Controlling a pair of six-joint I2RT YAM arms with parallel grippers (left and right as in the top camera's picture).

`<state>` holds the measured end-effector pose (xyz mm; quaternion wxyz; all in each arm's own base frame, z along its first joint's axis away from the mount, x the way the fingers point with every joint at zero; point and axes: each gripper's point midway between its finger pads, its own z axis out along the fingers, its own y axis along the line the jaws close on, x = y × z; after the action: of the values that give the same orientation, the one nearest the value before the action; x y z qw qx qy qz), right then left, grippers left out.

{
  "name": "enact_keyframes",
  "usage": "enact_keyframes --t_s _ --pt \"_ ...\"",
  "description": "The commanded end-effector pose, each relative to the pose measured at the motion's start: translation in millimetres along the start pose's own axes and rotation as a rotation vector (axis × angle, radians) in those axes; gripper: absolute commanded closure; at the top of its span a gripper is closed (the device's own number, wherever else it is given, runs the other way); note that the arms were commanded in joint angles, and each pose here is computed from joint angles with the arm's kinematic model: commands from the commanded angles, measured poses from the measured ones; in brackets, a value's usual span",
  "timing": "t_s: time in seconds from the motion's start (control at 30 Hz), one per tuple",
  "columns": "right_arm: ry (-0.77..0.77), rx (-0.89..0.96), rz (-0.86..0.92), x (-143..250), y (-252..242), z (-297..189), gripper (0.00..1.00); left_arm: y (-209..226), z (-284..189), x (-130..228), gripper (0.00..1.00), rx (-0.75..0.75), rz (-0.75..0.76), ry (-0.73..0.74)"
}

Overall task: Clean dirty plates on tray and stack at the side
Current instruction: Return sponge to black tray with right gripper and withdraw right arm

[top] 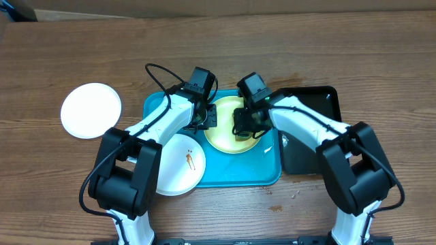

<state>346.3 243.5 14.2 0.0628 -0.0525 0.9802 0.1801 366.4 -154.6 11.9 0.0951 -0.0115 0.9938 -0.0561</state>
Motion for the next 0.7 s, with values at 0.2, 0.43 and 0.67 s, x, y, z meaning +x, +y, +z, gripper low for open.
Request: enact_keyframes --t_s 0.2,0.43,0.67 --pt "-0.030 -0.629 -0.005 -63 50 -108 0.96 -5 -10 -6 0.96 0.011 0.001 -0.031" --pt "-0.152 -0.506 0.020 -67 -2 -176 0.96 -5 -10 -6 0.96 0.012 0.001 -0.033" --pt "-0.012 0.066 0.248 -10 -123 -175 0.96 -3 -11 -9 0.96 -0.001 0.002 -0.045"
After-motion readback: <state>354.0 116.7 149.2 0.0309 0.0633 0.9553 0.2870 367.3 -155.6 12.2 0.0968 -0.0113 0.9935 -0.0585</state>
